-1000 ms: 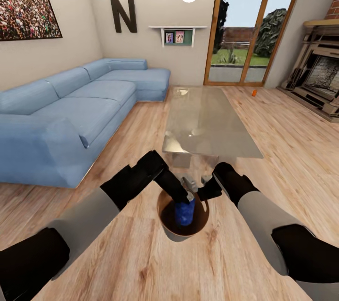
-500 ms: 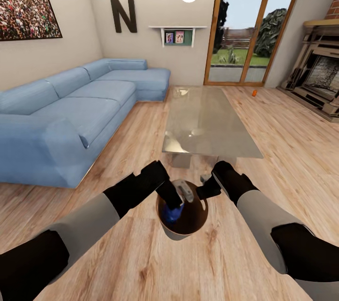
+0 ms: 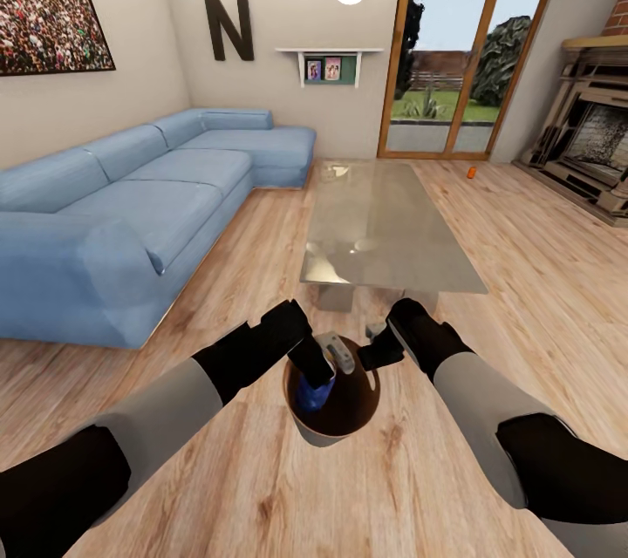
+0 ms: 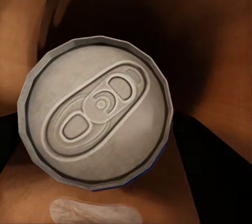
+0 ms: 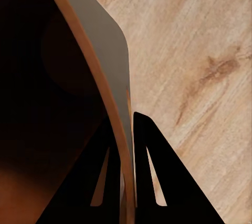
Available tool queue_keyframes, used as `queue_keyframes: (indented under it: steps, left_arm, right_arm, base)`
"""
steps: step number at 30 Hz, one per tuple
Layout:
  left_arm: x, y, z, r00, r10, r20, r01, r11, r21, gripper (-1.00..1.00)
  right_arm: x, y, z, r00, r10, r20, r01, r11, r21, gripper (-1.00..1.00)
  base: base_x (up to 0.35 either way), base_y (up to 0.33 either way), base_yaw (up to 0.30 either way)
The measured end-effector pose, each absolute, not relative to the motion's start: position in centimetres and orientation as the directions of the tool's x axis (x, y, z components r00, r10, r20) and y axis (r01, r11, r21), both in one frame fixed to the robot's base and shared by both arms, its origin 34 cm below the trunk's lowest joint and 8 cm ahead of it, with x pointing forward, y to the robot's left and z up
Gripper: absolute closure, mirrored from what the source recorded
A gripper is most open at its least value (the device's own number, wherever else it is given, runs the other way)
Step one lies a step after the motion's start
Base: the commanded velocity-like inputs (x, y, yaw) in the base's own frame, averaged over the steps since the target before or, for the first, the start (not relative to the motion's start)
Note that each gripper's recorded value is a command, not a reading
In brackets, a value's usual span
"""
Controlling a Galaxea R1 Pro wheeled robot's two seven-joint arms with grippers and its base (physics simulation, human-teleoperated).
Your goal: Put the three can of soda from the living room inside the tash can in the kitchen.
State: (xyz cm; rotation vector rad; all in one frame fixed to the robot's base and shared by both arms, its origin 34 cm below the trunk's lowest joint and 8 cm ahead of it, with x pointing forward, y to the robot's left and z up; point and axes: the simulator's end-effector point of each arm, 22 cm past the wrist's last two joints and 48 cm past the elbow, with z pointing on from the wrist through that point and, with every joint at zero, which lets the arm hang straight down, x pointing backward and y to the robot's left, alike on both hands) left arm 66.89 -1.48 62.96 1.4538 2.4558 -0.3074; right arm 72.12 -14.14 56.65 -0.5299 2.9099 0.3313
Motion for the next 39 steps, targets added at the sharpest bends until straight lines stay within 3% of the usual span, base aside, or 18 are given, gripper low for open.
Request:
queue_keyframes:
  steps: [35,36,39]
  left_arm:
    - [66.9,-0.8,61.8,-0.463,0.824,-0.327,0.880,0.472,-0.058,1.00]
    - [66.9,-0.8,61.8,-0.464,0.824,-0.327,0.880,0.472,-0.058,-1.00]
    - [66.9,-0.8,61.8,-0.464,0.824,-0.327,0.880,0.472,-0.059,-1.00]
  right_arm:
    - [72.1,-11.0,57.4,-0.909,-0.352,-0.223,-0.397,0.894,0.210,1.00]
    - [72.1,-11.0,57.4,-0.909,-0.352,-0.223,-0.397,0.893,0.209,1.00]
    - [72.1,-10.9,57.4,-0.910,-0.350,-0.223,-0.396,0.893,0.213,1.00]
  base:
    - [0.000,0.000,0.000]
    - [0.000,0.000,0.000]
    - [0.000,0.000,0.000]
